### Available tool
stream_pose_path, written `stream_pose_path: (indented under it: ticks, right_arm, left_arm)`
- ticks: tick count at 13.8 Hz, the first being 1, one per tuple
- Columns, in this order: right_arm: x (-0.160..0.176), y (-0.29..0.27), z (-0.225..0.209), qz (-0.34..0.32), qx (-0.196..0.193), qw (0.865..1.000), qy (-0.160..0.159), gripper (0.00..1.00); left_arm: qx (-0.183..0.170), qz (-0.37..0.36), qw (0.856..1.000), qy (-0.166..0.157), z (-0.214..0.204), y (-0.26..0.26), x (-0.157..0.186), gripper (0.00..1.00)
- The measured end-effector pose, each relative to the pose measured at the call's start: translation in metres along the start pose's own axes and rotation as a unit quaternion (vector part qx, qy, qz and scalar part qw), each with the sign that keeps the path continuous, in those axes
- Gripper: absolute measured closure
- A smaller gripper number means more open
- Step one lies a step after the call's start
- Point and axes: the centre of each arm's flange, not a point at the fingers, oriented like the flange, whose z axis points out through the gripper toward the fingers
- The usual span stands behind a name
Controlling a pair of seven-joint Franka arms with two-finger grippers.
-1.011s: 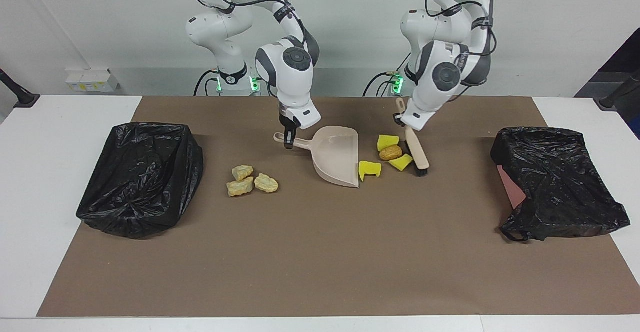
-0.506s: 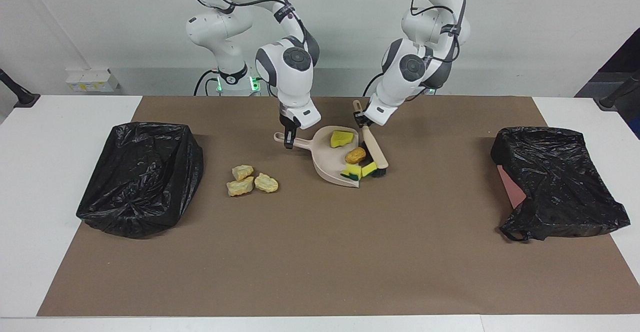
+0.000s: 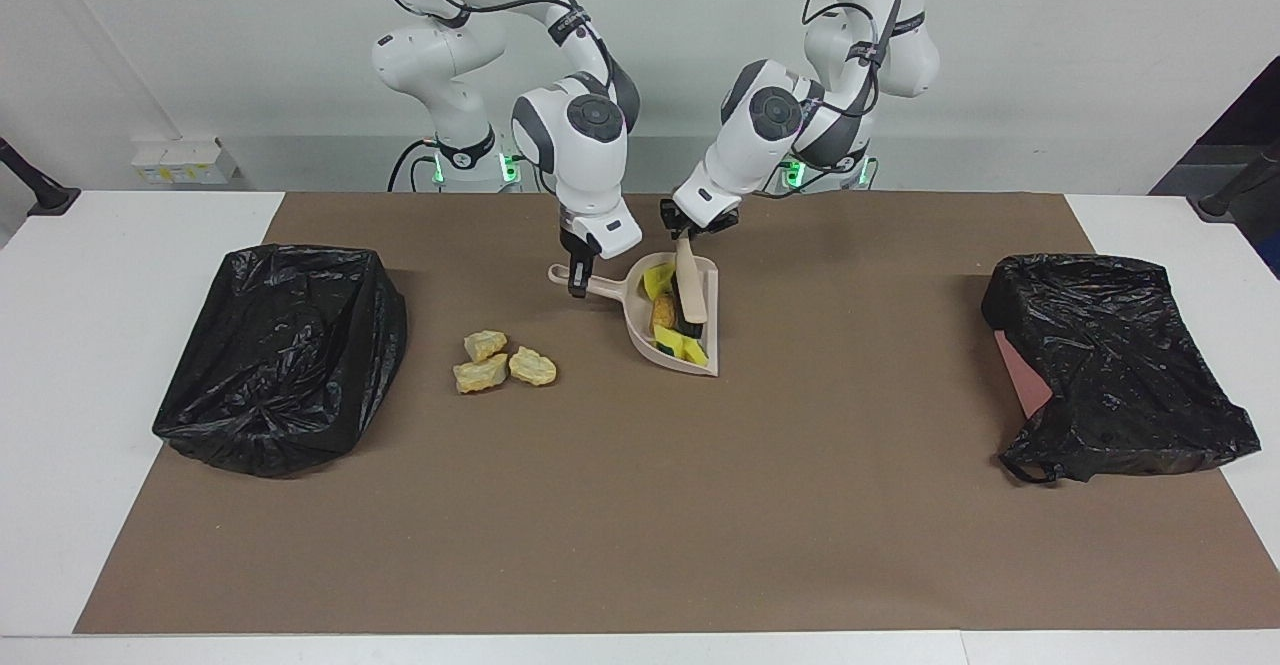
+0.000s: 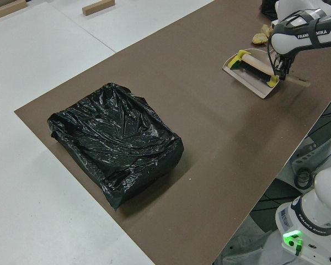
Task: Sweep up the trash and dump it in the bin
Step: 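Sweep the yellow sponges and nugget into the dustpan with the left gripper, then carry the loaded dustpan to the nearby black bag with the right gripper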
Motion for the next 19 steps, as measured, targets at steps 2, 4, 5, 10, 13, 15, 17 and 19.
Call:
stream_pose_path:
  ticks: [2, 4, 5, 10, 13, 15, 17, 19]
  right_arm:
    - [0.0, 0.0, 0.0, 0.004, 0.0, 1.0, 0.0, 0.68]
    - [0.0, -0.001, 0.0, 0.008, 0.001, 1.0, -0.001, 0.68]
    - [0.0, -0.001, 0.0, 0.008, 0.0, 1.0, -0.001, 0.68]
    - [-0.021, 0.01, -0.023, 0.039, -0.001, 0.999, -0.001, 0.68]
    - [-0.071, 0.032, -0.065, 0.085, -0.013, 0.996, 0.01, 0.68]
    - [-0.109, 0.049, -0.094, 0.102, -0.027, 0.994, 0.021, 0.68]
    - [-0.159, 0.068, -0.121, 0.124, -0.029, 0.992, 0.021, 0.68]
    - [-0.223, 0.09, -0.146, 0.148, -0.039, 0.988, 0.024, 0.68]
  left_arm:
    - [0.021, 0.01, 1.0, -0.018, -0.017, -0.005, -0.002, 0.74]
    - [0.029, 0.0, 0.999, -0.015, -0.053, -0.025, 0.0, 0.74]
    - [0.035, -0.006, 0.999, -0.007, -0.071, -0.039, 0.001, 0.74]
    - [0.042, -0.036, 0.998, 0.003, -0.093, -0.076, 0.008, 0.74]
    - [0.052, -0.041, 0.998, -0.013, -0.075, -0.082, 0.001, 0.74]
    - [0.06, -0.046, 0.997, -0.015, -0.059, -0.078, -0.005, 0.74]
    - [0.064, -0.06, 0.996, -0.002, -0.041, -0.058, -0.015, 0.74]
    - [0.068, -0.06, 0.996, 0.013, -0.014, -0.031, -0.029, 0.74]
